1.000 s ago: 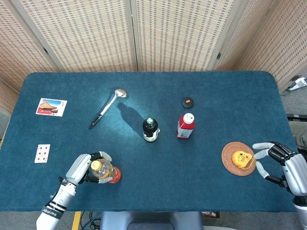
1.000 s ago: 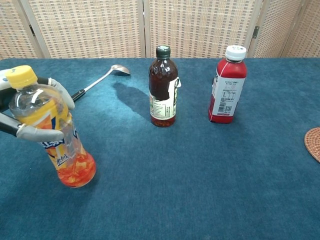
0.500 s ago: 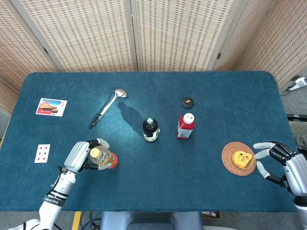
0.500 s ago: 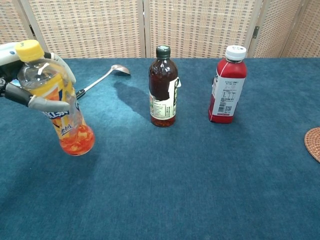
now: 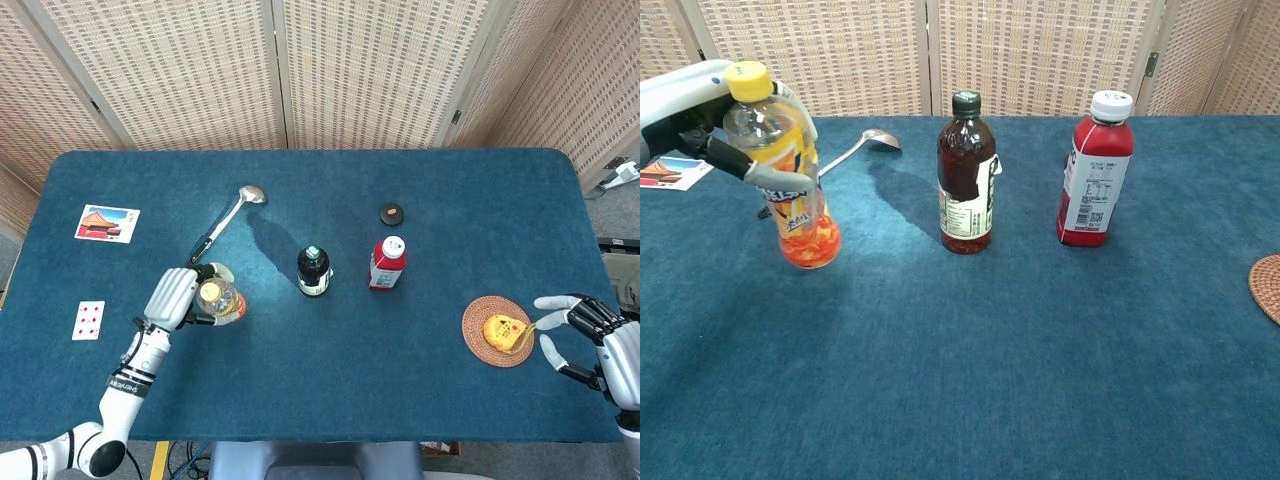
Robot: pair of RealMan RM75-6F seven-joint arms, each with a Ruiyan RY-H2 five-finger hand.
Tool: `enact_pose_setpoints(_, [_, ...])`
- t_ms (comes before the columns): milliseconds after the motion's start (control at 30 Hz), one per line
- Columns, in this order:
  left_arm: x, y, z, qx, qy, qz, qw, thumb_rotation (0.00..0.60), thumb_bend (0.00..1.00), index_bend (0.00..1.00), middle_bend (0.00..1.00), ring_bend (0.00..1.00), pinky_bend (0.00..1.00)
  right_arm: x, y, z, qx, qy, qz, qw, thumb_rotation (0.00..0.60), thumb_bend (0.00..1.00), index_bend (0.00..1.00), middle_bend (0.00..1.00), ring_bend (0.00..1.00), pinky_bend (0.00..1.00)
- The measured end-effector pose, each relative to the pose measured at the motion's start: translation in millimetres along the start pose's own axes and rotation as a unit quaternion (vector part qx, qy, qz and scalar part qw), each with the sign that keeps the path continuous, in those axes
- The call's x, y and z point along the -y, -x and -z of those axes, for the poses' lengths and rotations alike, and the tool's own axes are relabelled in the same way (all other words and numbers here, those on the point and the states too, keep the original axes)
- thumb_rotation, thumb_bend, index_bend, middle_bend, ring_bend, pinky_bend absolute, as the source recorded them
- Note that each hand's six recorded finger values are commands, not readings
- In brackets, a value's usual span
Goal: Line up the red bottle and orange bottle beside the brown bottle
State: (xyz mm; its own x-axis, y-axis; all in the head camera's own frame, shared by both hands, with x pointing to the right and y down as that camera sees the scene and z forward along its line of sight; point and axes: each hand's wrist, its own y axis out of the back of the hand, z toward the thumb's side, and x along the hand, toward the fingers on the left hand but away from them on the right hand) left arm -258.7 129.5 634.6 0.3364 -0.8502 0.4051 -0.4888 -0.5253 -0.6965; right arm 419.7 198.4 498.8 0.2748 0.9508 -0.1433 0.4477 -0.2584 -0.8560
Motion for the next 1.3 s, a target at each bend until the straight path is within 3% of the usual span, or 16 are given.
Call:
enact_pose_setpoints(467, [6, -36, 3, -0.007, -0.005, 0.000, 1.0000, 0.600, 0.05, 0.78, 0.59, 0.49, 0.50, -6, -1, 4, 0.008, 0.002, 0.009, 0.9999, 0.600, 0.40, 0.52, 0.38, 0.30, 0.44])
enact_pose_setpoints(700, [10, -47, 11, -0.016, -0.037, 0.000, 0.9992, 0.600, 0.05, 0.78, 0.59, 0.49, 0.50, -4, 0, 5, 0.008, 0.000, 0.006, 0.9999, 0.600, 0.40, 0.51, 0.38, 0.30, 0.44])
enact_pose_setpoints(1000, [15, -53, 15, -0.027, -0.042, 0.004, 0.9987, 0.600, 0.05, 0.75, 0.59, 0.48, 0.50, 2, 0, 4, 0.008, -0.005, -0.004, 0.9999, 0.600, 0.40, 0.52, 0.38, 0.30, 0.44])
enact_pose_setpoints(1133, [16, -54, 17, -0.035, -0.045, 0.008, 0.9984, 0.600, 0.05, 0.59, 0.50, 0.47, 0.51, 4, 0, 4, 0.008, -0.006, -0.007, 0.9999, 0.600, 0.40, 0.51, 0.38, 0.30, 0.44])
enact_pose_setpoints(1200, [16, -54, 19, -0.042, -0.047, 0.011, 0.9980, 0.600, 0.05, 0.40, 0.41, 0.47, 0.51, 5, 0, 4, 0.008, -0.007, -0.008, 0.9999, 0.600, 0.40, 0.51, 0.38, 0.30, 0.44])
enact_pose_setpoints(1300, [17, -55, 20, -0.052, -0.046, 0.014, 0.9975, 0.600, 0.05, 0.20, 0.32, 0.46, 0.51, 6, 0, 4, 0.008, -0.007, -0.011, 0.9999, 0.600, 0.40, 0.52, 0.38, 0.30, 0.44])
